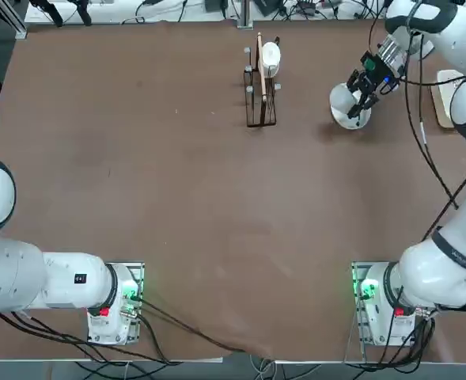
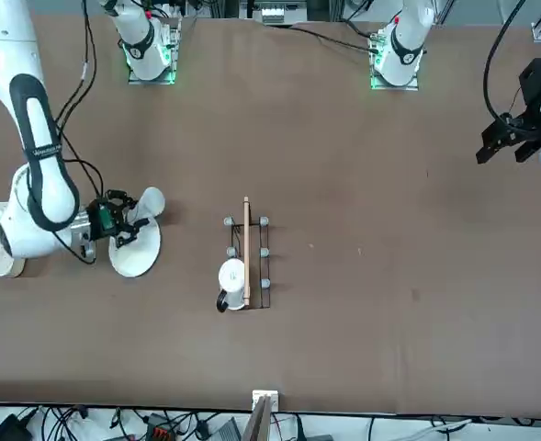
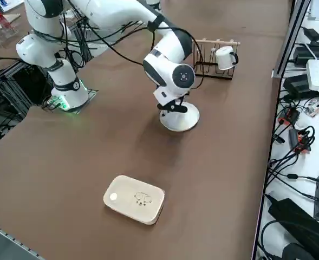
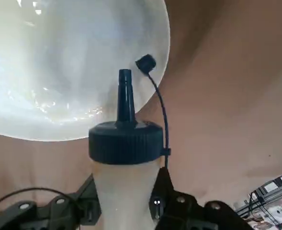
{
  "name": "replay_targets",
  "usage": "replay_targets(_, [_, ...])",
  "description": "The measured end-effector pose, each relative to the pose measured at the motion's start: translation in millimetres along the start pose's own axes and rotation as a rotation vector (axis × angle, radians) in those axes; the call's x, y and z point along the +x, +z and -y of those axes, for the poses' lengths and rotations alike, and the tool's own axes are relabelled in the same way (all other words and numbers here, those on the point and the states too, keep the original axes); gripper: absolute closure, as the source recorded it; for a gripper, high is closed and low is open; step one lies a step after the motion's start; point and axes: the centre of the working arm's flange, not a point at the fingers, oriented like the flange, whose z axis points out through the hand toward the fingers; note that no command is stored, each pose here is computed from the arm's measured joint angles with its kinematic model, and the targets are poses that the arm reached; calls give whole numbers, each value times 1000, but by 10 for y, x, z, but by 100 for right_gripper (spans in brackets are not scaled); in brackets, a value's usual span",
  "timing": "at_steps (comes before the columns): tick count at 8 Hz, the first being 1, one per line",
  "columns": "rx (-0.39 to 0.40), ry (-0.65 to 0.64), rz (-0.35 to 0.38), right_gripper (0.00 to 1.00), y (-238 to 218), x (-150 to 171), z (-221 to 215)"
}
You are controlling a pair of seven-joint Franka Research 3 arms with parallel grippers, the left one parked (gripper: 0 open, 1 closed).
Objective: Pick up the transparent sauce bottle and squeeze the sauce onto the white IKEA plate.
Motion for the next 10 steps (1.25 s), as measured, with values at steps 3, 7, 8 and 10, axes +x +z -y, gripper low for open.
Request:
replay_targets(3, [6, -23, -32, 52, 231, -194, 73])
replay_targets(7, [100, 4, 32, 52, 224, -285, 174])
replay_targets(8, [137, 14, 51, 52, 209, -313, 214])
replay_targets(10, [187, 16, 57, 52, 132, -353, 285])
